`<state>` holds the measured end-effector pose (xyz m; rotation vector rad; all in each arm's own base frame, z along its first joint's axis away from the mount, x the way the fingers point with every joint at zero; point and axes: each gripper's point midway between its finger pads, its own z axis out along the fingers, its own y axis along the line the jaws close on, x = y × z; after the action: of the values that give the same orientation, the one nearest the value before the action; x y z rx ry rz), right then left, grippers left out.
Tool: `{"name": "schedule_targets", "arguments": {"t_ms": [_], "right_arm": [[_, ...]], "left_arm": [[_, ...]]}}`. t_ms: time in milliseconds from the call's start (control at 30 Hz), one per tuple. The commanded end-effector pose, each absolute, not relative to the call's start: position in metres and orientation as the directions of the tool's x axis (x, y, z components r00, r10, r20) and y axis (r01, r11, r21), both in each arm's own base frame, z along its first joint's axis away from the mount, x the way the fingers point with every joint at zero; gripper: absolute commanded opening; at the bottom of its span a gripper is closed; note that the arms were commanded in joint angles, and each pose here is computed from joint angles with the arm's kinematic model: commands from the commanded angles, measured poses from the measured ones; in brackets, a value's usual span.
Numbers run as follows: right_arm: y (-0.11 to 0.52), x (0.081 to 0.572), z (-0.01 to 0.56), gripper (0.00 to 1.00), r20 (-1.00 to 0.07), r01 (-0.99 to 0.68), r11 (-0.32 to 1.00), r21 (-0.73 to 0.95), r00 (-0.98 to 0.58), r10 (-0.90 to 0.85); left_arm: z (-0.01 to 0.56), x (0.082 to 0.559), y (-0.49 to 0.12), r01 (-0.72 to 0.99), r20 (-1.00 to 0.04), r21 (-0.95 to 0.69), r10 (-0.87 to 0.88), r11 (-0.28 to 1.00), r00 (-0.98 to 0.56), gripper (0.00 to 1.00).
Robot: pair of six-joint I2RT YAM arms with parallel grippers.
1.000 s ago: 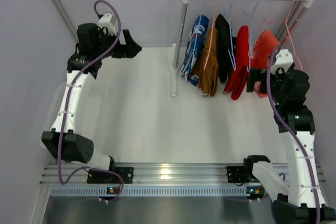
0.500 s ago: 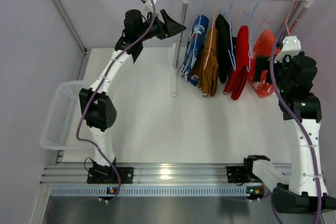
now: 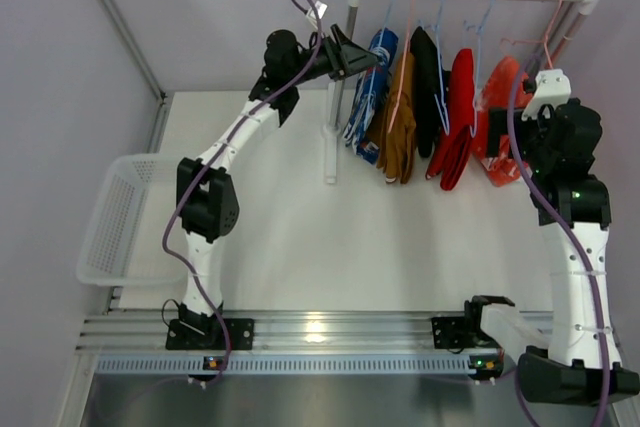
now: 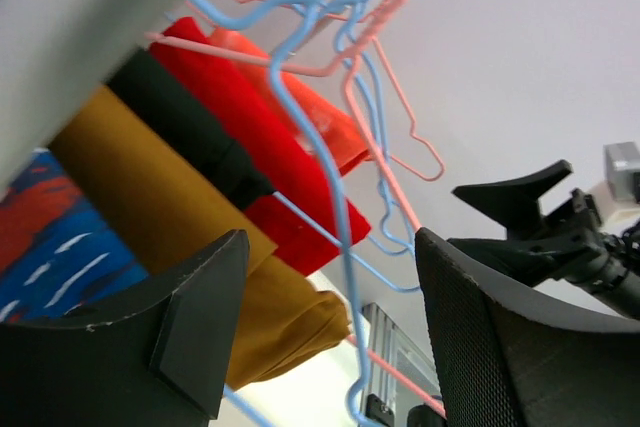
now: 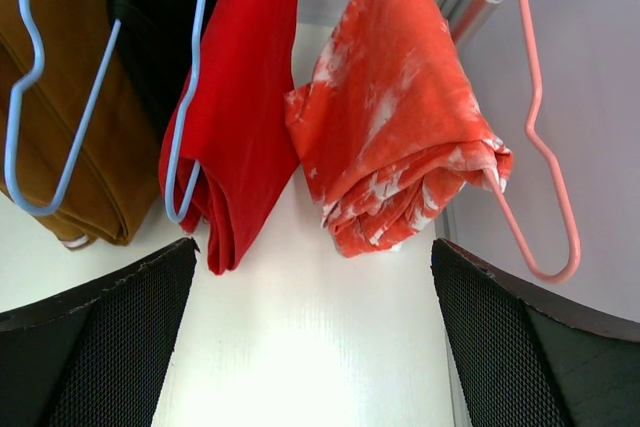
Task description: Remove the trousers from the hanger
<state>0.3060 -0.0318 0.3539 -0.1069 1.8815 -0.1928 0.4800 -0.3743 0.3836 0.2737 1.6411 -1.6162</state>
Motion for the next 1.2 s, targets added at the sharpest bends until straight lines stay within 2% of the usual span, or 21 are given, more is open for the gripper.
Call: {"name": "schedule_targets", "arguments": {"t_ms": [0, 267, 667, 967, 1133, 1167], "right_arm": [[-0.038, 0.301, 0.355, 0.99, -0.932, 0.031, 0.976, -0.215, -0.305, -0.196], [-0.039, 0.295, 0.356, 0.99, -0.933, 0.034, 0.973, -0.228, -0.294, -0.208], [-0.038, 0.294, 0.360, 0.99, -0.936, 0.022, 0.976, -0.216, -0.288, -0.200], [-0.038, 0.297, 0.358, 0.99, -0.938, 0.024, 0.980, -0.196, -0.296, -0.180], [-0.039, 0.295, 0.359, 0.99, -0.939, 0.028, 0.980, -0.197, -0.294, -0.180], [-0.039, 0.295, 0.357, 1.00, -0.937, 0.028, 0.980, -0.196, -0.300, -0.179]], "left_arm": [[0.415, 0.458, -0.380, 0.724, -0.689, -0.686, -0.381, 0.068, -0.617, 0.72], [0.395, 0.454, -0.392, 0.696, -0.683, -0.711, -0.331, 0.100, -0.651, 0.63], [0.391, 0.449, -0.398, 0.626, -0.598, -0.780, -0.310, 0.014, -0.739, 0.46], [0.377, 0.450, -0.401, 0.534, -0.511, -0.845, -0.292, -0.003, -0.809, 0.43], [0.379, 0.448, -0.401, 0.517, -0.487, -0.856, -0.293, -0.028, -0.823, 0.31], [0.380, 0.448, -0.401, 0.520, -0.490, -0.853, -0.293, -0.033, -0.821, 0.23]]}}
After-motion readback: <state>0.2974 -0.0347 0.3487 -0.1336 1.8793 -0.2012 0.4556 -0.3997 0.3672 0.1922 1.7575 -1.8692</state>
